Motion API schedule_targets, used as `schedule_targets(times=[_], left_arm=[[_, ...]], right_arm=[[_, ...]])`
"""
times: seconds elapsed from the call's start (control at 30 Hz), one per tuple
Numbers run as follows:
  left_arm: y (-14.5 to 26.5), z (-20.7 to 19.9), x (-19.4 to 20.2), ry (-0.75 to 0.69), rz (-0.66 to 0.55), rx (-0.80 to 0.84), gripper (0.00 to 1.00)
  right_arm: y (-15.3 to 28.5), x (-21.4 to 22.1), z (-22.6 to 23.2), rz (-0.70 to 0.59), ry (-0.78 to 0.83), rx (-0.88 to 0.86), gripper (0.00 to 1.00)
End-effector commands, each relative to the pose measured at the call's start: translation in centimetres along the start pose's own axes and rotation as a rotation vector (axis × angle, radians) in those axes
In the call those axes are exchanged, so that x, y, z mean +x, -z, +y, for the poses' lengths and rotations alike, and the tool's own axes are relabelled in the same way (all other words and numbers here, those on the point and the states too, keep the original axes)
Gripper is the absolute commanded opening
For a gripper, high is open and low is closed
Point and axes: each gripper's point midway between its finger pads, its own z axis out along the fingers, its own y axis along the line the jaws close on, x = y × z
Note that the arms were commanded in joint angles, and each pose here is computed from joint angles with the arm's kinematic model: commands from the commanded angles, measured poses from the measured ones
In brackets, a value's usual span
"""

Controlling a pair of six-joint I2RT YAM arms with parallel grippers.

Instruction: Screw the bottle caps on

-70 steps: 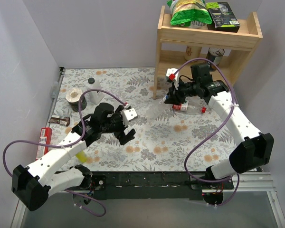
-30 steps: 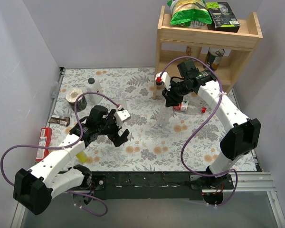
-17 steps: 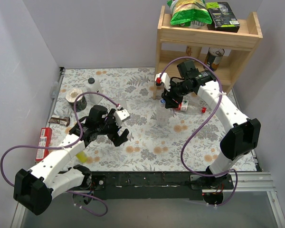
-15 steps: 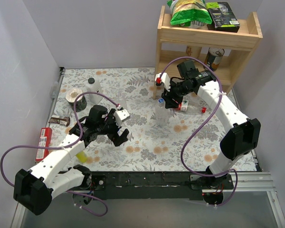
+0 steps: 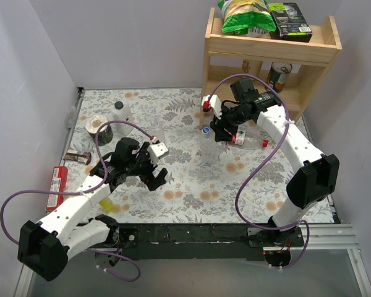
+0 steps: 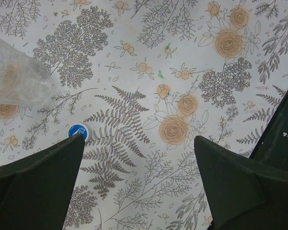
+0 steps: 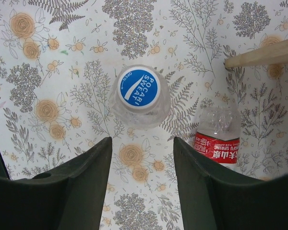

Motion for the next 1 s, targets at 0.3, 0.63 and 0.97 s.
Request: schedule_targets(times=[0.3, 0.63, 0.97], left_arm=[[1.9, 0.6, -2.9, 0.004, -0.076, -0.028, 0.98], [9.4, 9.0, -10.2, 0.167, -0.283, -0.321, 0.98], [19.5, 18.7, -12.1, 0.372, -0.469, -0.87, 0.98]], right_arm=[[3.1, -3.0, -0.4, -0.032, 0.055, 0.047, 0.63], [3.8, -13.2, 0.4, -0.472, 0.113, 0.046, 0.82], [-3.6, -20.1, 3.0, -0.812, 0.232, 0.023, 0.83]])
